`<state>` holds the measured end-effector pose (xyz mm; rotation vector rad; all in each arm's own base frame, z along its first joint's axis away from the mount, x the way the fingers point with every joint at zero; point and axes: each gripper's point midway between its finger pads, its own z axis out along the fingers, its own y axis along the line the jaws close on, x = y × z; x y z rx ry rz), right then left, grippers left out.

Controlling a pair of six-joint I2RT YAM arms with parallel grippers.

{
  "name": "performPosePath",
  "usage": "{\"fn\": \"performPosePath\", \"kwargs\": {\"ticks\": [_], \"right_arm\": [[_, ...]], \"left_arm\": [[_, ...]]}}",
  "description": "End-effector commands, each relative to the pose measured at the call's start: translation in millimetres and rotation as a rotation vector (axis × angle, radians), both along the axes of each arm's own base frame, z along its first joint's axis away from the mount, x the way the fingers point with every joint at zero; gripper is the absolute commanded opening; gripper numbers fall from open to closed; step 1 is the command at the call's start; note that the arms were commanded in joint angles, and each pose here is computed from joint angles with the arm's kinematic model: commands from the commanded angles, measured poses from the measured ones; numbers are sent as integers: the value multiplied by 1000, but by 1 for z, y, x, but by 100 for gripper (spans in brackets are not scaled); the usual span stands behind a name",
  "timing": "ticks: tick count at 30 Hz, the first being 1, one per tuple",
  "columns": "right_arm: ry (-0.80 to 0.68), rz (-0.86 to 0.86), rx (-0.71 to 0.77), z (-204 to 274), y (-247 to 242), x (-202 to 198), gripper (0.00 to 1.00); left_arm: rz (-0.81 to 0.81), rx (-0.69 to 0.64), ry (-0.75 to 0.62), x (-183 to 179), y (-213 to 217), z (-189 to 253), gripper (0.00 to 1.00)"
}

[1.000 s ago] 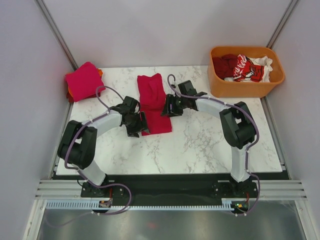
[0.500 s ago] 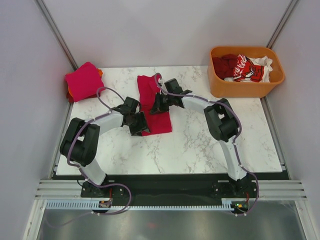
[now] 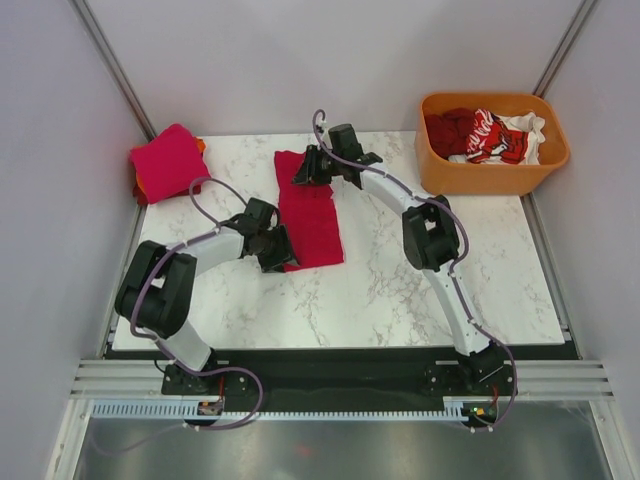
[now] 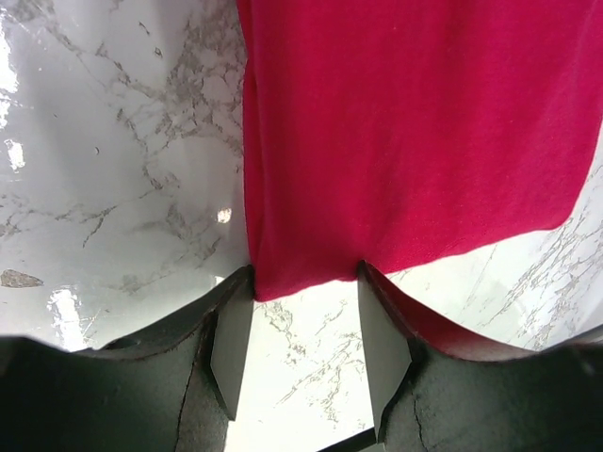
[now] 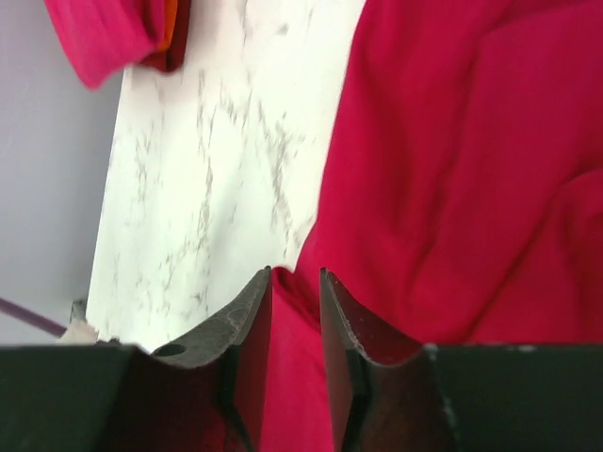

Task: Fold and stack the t-shirts
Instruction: Fold the tshirt

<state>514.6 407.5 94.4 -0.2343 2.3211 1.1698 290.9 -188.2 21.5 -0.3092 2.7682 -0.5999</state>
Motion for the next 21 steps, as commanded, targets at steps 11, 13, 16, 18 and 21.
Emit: {"fn": "performPosePath", "kwargs": {"ticks": [11, 13, 16, 18, 21], "right_arm": [[-188, -170, -256, 49, -121, -60, 72], [-173, -154, -257, 51, -131, -87, 76], [-70, -92, -284, 10, -143, -132, 77], [-5, -47, -290, -17, -149, -157, 78], [55, -10, -298, -44, -152, -177, 78]], "left_arm": [[-11, 96, -17, -30, 24, 8, 76], [19, 126, -14, -31, 30, 6, 76], [48, 145, -2, -32, 35, 1, 75], [55, 146, -8, -29, 34, -1, 73], [51, 121, -43, -21, 29, 5, 72]]}}
